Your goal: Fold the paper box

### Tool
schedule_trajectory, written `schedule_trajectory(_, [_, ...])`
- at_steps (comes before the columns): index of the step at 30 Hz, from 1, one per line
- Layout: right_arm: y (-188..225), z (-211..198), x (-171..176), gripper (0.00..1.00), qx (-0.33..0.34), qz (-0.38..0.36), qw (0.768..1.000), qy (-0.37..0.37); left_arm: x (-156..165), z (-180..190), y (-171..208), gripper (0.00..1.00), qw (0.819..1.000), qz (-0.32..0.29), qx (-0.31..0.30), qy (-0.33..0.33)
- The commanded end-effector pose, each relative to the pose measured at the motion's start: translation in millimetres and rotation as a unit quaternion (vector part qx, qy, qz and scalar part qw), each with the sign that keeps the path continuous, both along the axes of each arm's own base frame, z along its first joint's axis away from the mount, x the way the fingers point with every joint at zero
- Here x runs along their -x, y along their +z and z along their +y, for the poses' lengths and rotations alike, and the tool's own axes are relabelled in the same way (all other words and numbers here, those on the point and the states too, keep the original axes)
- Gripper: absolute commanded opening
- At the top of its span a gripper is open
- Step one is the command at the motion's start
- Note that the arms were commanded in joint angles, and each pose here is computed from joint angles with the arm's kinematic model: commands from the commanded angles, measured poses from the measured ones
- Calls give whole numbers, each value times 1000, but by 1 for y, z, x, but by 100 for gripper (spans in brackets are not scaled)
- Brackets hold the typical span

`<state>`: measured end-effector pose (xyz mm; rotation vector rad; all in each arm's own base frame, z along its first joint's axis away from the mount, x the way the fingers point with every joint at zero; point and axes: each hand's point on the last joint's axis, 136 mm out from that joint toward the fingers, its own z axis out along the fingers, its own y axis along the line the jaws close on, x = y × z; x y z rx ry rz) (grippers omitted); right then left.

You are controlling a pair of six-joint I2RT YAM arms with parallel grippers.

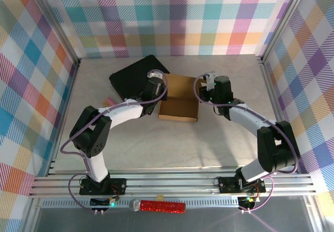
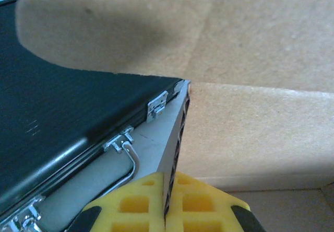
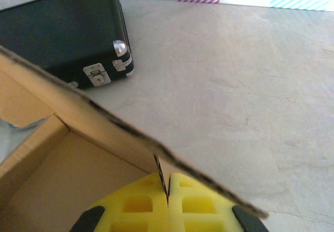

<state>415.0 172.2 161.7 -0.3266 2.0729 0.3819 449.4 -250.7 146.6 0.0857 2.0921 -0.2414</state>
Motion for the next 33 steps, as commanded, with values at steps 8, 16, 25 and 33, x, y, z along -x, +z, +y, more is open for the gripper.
schedule_trajectory(8, [-8,19,22,0,-48,-38,998,-10,30,3,-14,0,999,-37,38,8])
schedule_trajectory(16, [-32,30,34,0,-51,-33,998,-10,46,-9,-36,0,998,-57,39,2])
schedule_trajectory(25, [-62,36,47,0,-55,-4,998,-19,58,-8,-62,0,997,-52,48,14])
schedule_trajectory(33, [-76,35,56,0,-48,-2,998,-36,68,-12,-79,0,998,-45,40,11])
